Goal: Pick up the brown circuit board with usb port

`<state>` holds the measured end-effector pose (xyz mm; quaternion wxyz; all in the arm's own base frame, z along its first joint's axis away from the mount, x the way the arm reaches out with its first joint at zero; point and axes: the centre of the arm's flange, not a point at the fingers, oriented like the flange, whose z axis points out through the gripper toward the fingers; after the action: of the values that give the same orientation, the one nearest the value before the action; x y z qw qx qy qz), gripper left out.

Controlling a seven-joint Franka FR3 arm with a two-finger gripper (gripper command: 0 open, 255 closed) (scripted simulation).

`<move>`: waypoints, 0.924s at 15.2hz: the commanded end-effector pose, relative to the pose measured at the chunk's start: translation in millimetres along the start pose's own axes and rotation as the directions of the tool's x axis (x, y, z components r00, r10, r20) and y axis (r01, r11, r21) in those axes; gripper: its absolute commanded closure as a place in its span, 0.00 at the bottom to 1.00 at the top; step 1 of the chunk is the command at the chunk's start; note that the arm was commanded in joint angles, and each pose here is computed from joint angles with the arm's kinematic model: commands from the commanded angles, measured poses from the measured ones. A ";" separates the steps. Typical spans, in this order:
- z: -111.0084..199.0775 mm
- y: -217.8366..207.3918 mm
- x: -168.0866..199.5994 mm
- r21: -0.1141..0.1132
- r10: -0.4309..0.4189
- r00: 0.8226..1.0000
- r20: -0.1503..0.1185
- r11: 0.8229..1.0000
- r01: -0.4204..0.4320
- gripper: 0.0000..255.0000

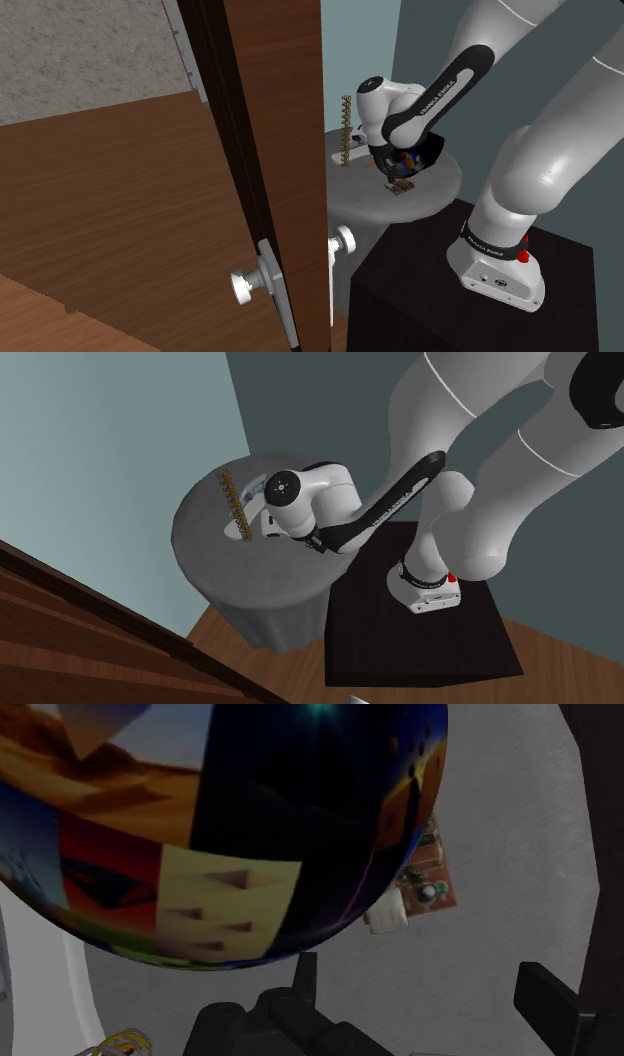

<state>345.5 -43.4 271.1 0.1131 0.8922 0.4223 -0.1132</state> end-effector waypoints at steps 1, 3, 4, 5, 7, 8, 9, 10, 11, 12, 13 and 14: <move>26.0 2.4 0.3 -0.012 -0.067 0.997 0.022 0.998 0.068 0.00; 36.0 1.3 3.4 -0.012 -0.067 0.997 0.022 0.998 0.068 0.00; 41.0 0.8 5.0 -0.012 -0.067 0.997 0.022 0.998 0.068 0.00; 46.0 0.2 6.6 -0.012 -0.067 0.997 0.022 0.998 0.068 0.00; 56.0 -0.9 9.7 -0.012 -0.067 0.997 0.022 0.998 0.068 0.00; 61.0 -1.5 11.3 -0.012 -0.067 0.997 0.022 0.998 0.068 0.00; 63.9 -1.8 12.2 -0.012 -0.067 0.997 0.022 0.998 0.068 0.00; 63.9 -1.8 12.2 -0.012 -0.067 0.997 0.022 0.998 0.068 0.00; 64.1 -1.4 12.7 -0.012 -0.067 0.997 0.022 0.998 0.068 1.00; 63.5 -1.8 12.7 -0.012 -0.068 0.997 0.022 0.998 0.068 1.00; 63.3 -1.8 12.7 -0.012 -0.068 0.997 0.022 0.998 0.068 1.00; 63.3 -1.8 12.7 -0.012 -0.068 0.997 0.022 0.998 0.068 1.00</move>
<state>345.2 -51.9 207.1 0.1196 0.8753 0.4518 -0.1239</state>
